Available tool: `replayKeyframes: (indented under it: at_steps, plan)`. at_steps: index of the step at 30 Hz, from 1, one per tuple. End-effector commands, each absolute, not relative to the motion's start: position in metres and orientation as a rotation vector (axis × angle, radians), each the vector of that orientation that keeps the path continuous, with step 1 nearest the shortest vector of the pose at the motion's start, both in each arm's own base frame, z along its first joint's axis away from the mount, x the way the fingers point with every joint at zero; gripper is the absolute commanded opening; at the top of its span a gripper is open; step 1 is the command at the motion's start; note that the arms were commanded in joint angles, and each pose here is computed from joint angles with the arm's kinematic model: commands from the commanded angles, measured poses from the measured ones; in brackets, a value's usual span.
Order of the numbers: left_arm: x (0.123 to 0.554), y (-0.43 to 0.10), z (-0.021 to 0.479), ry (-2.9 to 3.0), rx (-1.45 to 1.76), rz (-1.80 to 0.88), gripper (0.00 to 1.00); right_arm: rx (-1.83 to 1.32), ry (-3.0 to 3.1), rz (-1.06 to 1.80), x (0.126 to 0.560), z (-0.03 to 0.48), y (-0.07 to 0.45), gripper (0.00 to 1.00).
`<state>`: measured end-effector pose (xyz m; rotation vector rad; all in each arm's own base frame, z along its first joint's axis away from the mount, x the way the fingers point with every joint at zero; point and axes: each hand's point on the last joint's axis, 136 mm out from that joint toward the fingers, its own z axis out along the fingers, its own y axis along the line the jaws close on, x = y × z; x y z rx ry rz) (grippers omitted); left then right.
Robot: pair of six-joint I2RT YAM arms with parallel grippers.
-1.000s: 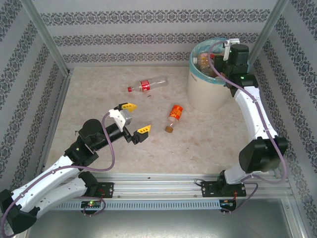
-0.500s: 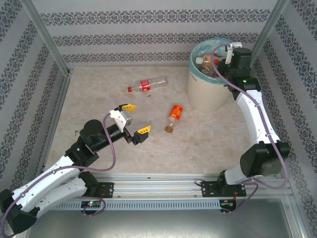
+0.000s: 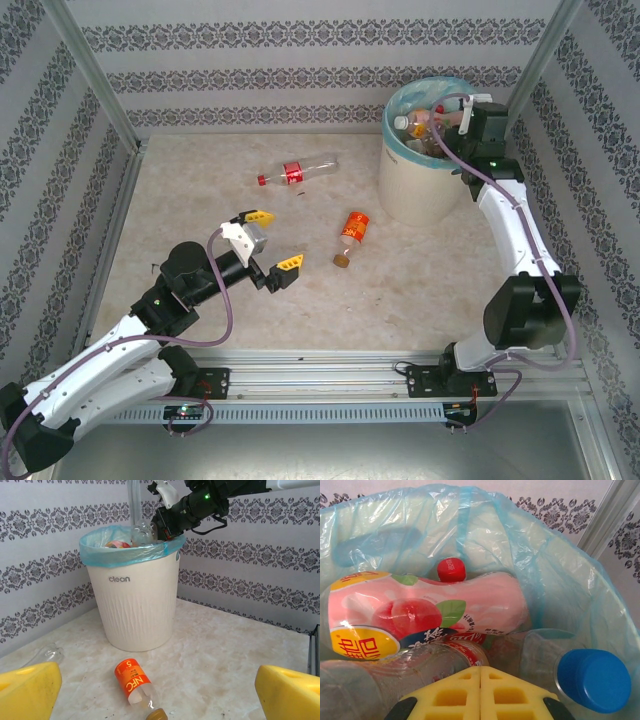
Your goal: Put the plastic bottles in the bin
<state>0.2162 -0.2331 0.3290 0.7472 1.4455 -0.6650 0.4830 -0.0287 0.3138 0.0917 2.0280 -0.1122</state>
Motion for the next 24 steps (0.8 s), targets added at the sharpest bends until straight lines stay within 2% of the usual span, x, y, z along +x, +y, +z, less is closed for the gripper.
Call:
replayKeyframes:
  at_steps: [1, 6, 10, 17, 24]
  plan:
    - [0.214, -0.232, 0.327, 1.458, 0.739, -0.668, 1.00, 0.103, 2.047, -0.025, 0.479, 0.325, -0.020, 0.10]
    - [0.215, -0.233, 0.328, 1.452, 0.742, -0.662, 1.00, 0.097, 1.899, -0.008, 0.460, 0.388, -0.006, 0.23]
    - [0.216, -0.234, 0.328, 1.449, 0.746, -0.659, 1.00, 0.053, 1.860, 0.006, 0.452, 0.405, 0.011, 0.25]
    - [0.216, -0.236, 0.327, 1.453, 0.749, -0.672, 1.00, -0.053, 1.912, 0.153, 0.467, 0.382, 0.052, 0.25]
    - [0.213, -0.231, 0.328, 1.451, 0.740, -0.665, 1.00, 0.001, 2.041, 0.125, 0.481, 0.321, 0.044, 0.23]
